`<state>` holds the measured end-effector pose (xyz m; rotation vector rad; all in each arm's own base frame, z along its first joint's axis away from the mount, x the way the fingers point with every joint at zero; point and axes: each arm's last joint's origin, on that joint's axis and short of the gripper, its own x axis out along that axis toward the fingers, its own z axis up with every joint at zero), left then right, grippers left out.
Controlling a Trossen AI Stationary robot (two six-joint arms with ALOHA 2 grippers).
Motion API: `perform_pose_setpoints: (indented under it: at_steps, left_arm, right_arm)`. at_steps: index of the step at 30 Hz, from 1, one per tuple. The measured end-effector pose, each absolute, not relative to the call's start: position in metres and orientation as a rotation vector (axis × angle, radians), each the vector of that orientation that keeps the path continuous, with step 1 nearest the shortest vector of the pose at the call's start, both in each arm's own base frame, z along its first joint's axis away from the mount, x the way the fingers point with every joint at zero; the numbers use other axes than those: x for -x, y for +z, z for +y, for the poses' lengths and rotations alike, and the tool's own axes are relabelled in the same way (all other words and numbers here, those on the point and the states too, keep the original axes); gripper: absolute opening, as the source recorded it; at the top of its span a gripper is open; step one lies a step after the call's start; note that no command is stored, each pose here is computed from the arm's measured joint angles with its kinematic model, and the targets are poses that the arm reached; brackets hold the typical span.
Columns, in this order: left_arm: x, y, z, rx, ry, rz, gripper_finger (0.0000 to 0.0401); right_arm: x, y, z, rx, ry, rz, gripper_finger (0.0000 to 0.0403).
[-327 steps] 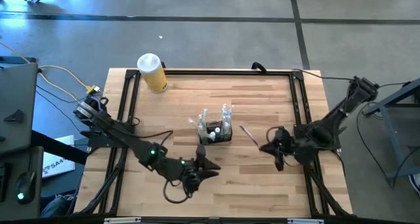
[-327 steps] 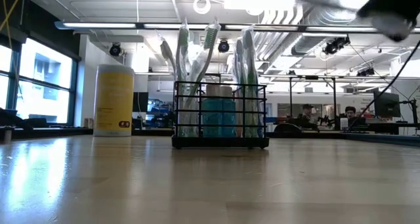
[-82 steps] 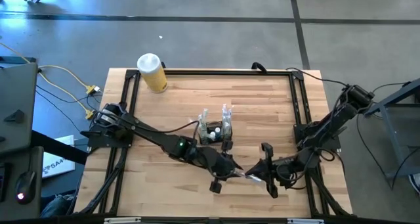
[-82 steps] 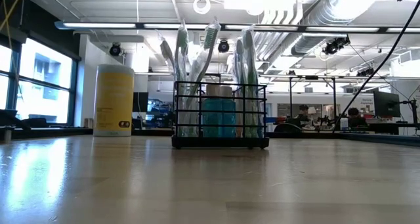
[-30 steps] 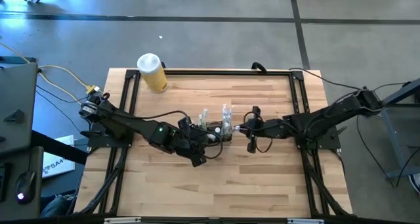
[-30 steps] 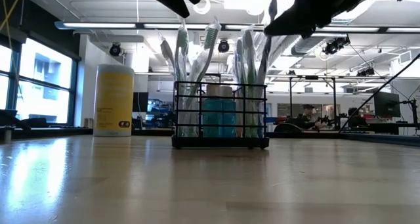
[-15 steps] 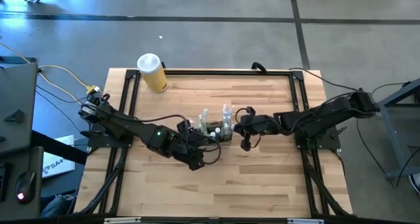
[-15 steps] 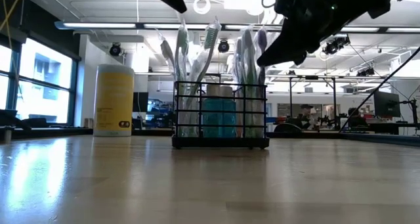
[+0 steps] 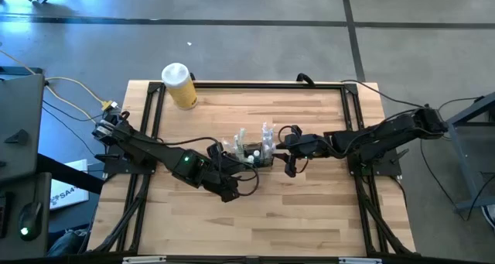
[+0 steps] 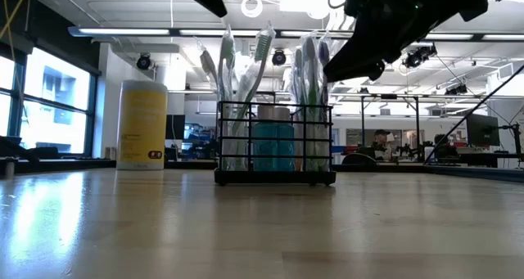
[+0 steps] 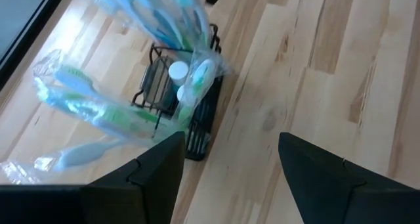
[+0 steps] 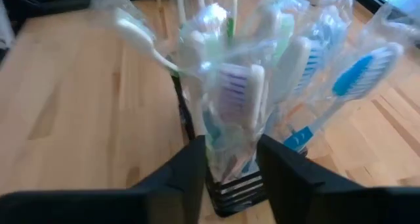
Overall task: Pick & Place toothbrushing station
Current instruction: Put the violet toothbrush into the wire organizer, then return to Home Position
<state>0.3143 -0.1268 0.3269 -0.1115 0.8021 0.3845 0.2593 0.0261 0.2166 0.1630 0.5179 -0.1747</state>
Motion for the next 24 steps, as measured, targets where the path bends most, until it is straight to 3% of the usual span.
perform_pose_setpoints:
  at_steps: [6,11,18,24]
  left_arm:
    - [-0.309,0.325,-0.130,0.110,0.387,0.839,0.0237]
    - [-0.284,0.335,-0.132,0.064,0.457,0.839,0.0237]
    - [-0.235,0.353,-0.123,-0.055,0.577,0.879,0.0237]
    - [-0.201,0.373,-0.095,-0.184,0.524,0.999,0.0210]
  right_arm:
    - [-0.248,0.233,0.031,-0.178,-0.116,0.471,0.0183]
    - [-0.226,0.254,0.036,-0.063,-0.058,0.434,0.0194]
    - [-0.184,0.279,0.039,-0.047,0.003,0.397,0.0149]
    - [-0.153,0.276,0.036,-0.055,-0.012,0.516,0.0042]
